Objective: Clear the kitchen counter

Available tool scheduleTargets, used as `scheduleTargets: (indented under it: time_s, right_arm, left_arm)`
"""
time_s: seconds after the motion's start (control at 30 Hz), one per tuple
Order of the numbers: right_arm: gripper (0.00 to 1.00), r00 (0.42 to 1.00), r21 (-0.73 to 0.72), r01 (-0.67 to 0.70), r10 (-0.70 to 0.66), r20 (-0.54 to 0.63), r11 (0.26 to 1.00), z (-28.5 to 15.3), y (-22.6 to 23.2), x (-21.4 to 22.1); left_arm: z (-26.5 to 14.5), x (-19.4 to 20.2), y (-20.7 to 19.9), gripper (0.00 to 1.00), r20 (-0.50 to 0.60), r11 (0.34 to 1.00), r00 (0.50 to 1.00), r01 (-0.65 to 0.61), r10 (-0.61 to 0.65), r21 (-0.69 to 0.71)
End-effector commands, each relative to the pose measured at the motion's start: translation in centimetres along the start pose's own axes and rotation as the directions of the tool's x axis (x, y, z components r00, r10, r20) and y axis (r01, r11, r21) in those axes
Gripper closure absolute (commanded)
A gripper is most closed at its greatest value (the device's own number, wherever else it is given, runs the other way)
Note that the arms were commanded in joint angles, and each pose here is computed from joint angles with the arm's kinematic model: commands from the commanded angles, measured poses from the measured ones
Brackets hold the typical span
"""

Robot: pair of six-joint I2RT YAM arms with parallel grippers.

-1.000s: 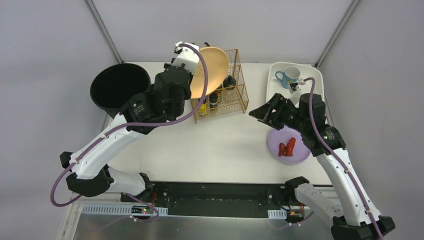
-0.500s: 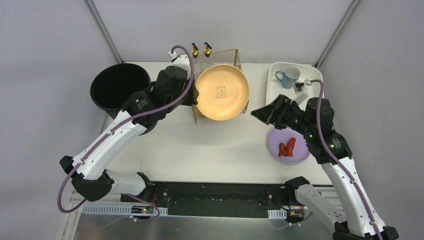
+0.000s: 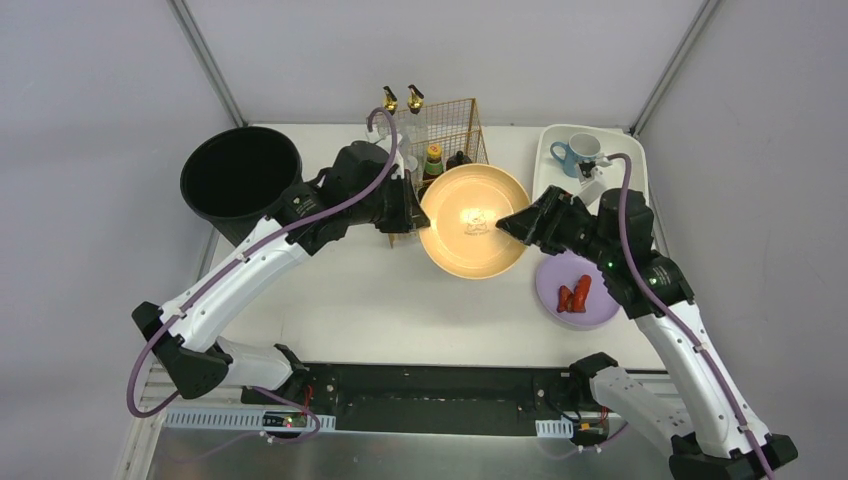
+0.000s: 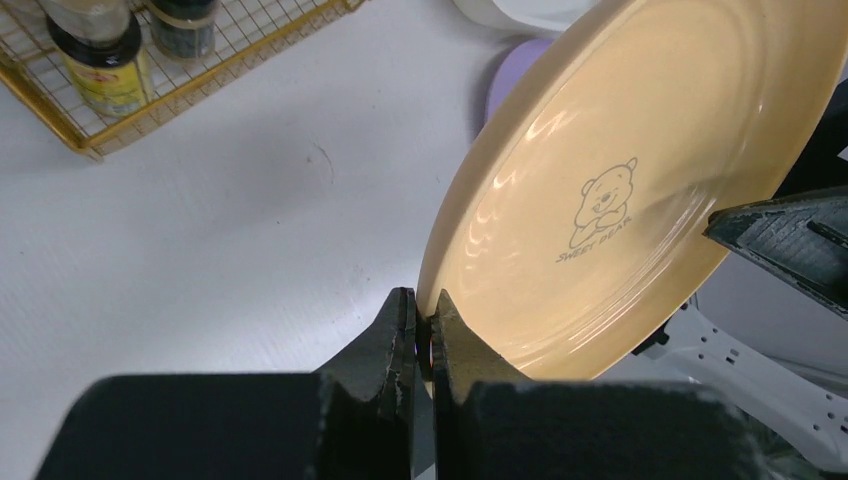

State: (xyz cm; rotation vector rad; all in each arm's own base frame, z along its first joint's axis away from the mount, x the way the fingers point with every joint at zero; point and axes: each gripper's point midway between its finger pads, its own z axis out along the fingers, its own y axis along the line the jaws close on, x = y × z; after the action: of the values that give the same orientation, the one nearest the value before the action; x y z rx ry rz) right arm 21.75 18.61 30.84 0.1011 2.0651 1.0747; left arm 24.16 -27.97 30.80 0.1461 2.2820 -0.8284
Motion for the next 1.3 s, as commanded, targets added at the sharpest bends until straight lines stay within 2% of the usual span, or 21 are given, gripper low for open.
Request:
scheduleTargets:
  time_s: [0.0,0.1,0.2,0.27,0.3,0.37,0.43,0.6,0.67,0.83,1.0,1.27]
  right_arm:
    - [0.47,0.999,-0.034,0.027,-0.026,0.048,0.999,0.2,1.4,-1.2]
    - [0.76,0.999,-0.018,0.027,-0.026,0.045,0.999,0.4,1.3,-1.0]
    - [0.99,0.999,0.006,0.023,-0.023,0.048,1.000,0.5,0.8,-1.0]
    - [1.00,0.999,0.024,0.020,-0.021,0.048,1.000,0.6,0.4,-0.9]
    - [1.00,0.999,0.034,0.017,-0.018,0.051,0.999,0.6,0.3,-1.0]
    - [1.00,0.998,0.055,0.008,-0.011,0.062,0.998,0.7,-0.1,-1.2]
    - [1.00,0.997,0.082,-0.005,-0.001,0.078,0.997,0.7,-0.6,-1.4]
    - [1.00,0.995,0.190,-0.023,0.003,0.104,0.982,1.1,-2.3,-2.3]
    - [1.00,0.995,0.243,-0.017,-0.007,0.101,0.970,1.2,-3.1,-2.6]
    - [1.00,0.986,0.361,-0.056,-0.006,0.168,0.931,1.3,-5.8,-5.1]
    - [1.00,0.955,0.438,-0.226,0.109,0.275,0.870,0.3,-10.5,-8.2]
    - [1.00,0.894,0.591,-0.394,0.144,0.425,0.704,-1.2,-18.1,-11.0]
  left_arm:
    - [0.6,-0.1,-2.0,1.00,-0.031,0.993,0.998,0.059,-0.056,0.103]
    - [0.9,0.2,-1.8,1.00,-0.046,0.993,0.997,0.065,-0.061,0.101]
    - [1.1,0.1,-1.5,1.00,-0.046,0.993,0.997,0.068,-0.064,0.093]
    - [1.2,0.0,-1.2,1.00,-0.044,0.993,0.997,0.073,-0.069,0.089]
    - [1.2,-0.2,-1.1,0.96,-0.043,0.993,0.996,0.077,-0.073,0.088]
    - [1.1,-0.3,-1.0,0.82,-0.040,0.993,0.996,0.079,-0.075,0.087]
    - [1.1,-0.5,-0.7,0.63,-0.032,0.994,0.997,0.073,-0.071,0.080]
    - [0.6,-1.0,0.3,0.33,0.001,0.997,0.998,0.060,-0.060,0.058]
    - [0.2,-1.2,0.8,0.24,0.017,0.997,0.998,0.054,-0.055,0.049]
    - [-0.5,-1.0,2.6,0.21,0.044,0.999,0.998,0.051,-0.051,-0.003]
    - [-0.8,0.0,4.0,0.21,0.042,0.998,0.998,0.049,-0.047,-0.040]
    - [-0.9,1.3,5.0,0.21,0.020,0.997,0.999,0.045,-0.044,-0.060]
